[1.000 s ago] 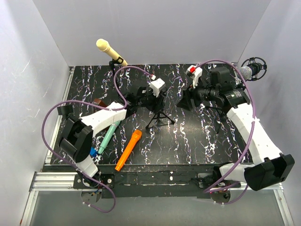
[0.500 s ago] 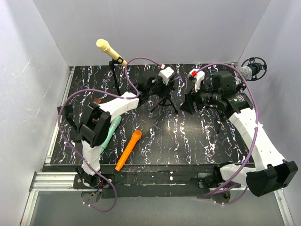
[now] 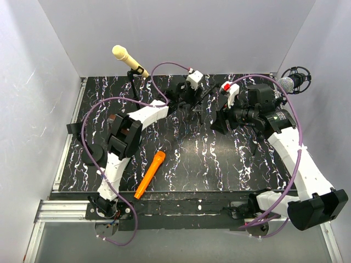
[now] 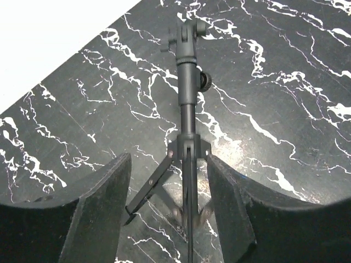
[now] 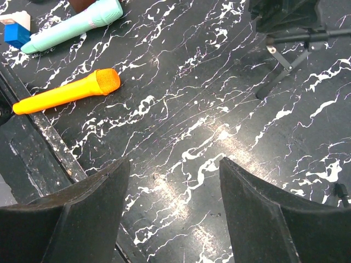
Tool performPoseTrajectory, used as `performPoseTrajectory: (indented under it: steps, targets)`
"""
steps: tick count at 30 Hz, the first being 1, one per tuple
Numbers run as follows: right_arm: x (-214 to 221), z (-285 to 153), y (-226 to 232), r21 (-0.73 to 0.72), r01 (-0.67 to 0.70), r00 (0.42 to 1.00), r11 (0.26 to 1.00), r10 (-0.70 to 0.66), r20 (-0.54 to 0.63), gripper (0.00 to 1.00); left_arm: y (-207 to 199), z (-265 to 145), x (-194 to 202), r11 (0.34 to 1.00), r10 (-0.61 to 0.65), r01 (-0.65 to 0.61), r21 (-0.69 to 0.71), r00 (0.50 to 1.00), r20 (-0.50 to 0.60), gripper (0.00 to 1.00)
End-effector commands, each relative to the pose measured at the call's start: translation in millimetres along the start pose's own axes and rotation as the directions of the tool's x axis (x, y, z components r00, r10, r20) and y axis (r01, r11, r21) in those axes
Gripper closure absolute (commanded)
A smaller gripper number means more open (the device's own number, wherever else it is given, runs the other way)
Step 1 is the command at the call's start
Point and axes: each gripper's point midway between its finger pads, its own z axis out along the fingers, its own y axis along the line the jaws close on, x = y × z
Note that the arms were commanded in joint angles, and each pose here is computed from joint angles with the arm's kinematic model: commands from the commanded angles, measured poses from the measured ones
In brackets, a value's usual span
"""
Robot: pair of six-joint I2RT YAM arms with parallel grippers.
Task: Remove the microphone from the stand
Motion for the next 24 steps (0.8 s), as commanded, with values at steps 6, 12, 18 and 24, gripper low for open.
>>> performPoseTrajectory:
  steps: [6,12,18,24]
  targets:
    - [-12,1,-7,0.023,0.012,0.999,1.000,-0.013,0.048,0.26,-7,-45,-16,0.998,0.012,-0.011,0.057,1.000,-0.017,0.42]
    - [-38,10,-64,0.249,-0.154,0.987,0.956,0.138,0.080,0.24,-14,-70,-51,0.992,-0.089,0.095,0.085,0.993,-0.071,0.34]
    - [-66,31,-103,0.348,-0.283,0.958,0.894,0.249,0.139,0.25,-33,-71,-80,0.989,0.007,-0.008,0.150,1.000,0.010,0.30]
    - [-61,37,-122,0.413,-0.335,0.942,0.847,0.299,0.152,0.25,-29,-30,-33,0.989,-0.007,0.030,0.145,0.987,-0.160,0.46]
